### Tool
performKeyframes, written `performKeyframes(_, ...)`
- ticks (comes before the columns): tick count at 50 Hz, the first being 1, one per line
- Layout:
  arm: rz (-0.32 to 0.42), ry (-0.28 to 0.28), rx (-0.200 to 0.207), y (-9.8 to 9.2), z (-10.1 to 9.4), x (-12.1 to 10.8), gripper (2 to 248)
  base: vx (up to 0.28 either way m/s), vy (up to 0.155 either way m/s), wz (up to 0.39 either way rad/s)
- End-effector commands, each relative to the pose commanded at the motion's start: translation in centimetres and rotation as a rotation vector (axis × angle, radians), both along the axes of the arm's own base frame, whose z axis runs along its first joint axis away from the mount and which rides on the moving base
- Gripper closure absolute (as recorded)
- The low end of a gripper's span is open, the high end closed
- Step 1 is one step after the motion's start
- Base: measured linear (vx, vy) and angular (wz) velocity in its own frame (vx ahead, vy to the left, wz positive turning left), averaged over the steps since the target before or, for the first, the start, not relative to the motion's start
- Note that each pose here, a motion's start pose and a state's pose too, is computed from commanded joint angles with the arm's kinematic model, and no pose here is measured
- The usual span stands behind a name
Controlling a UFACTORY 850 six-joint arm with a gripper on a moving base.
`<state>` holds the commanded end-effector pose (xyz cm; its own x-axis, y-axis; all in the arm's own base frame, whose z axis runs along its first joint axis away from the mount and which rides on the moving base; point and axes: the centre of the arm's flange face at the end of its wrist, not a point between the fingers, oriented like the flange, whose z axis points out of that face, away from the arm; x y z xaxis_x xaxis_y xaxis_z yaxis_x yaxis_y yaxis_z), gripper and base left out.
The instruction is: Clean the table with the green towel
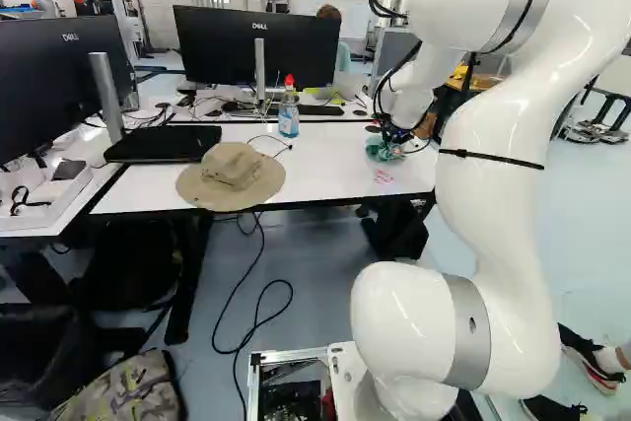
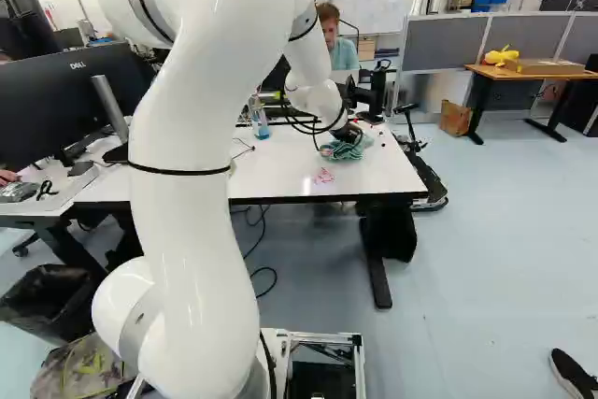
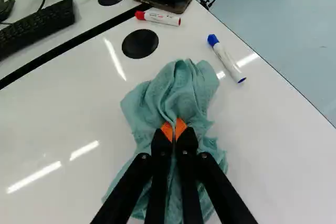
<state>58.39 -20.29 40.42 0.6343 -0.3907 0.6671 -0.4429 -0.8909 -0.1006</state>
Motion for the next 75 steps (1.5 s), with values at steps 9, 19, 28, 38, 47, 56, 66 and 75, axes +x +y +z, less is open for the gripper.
performKeyframes(9,0.025,-0.005,-0.002,1.2,-0.1,1.2,223,0.000,0.000,0.000)
performKeyframes(19,0.052,-0.007,-0.002,2.8,-0.1,2.0,223,0.000,0.000,0.000)
performKeyframes(28,0.076,-0.004,-0.001,4.3,-0.1,1.9,223,0.000,0.000,0.000)
performKeyframes(38,0.099,0.003,0.001,6.0,0.0,1.2,223,0.000,0.000,0.000)
performKeyframes(47,0.109,0.013,0.004,6.9,0.2,-0.1,223,0.000,0.000,0.000)
performKeyframes(56,0.105,0.023,0.007,7.0,0.3,-1.8,223,0.000,0.000,0.000)
performKeyframes(66,0.095,0.029,0.009,6.8,0.4,-3.0,223,0.000,0.000,0.000)
performKeyframes(75,0.095,0.020,0.006,6.8,1.0,-3.2,223,0.000,0.000,0.000)
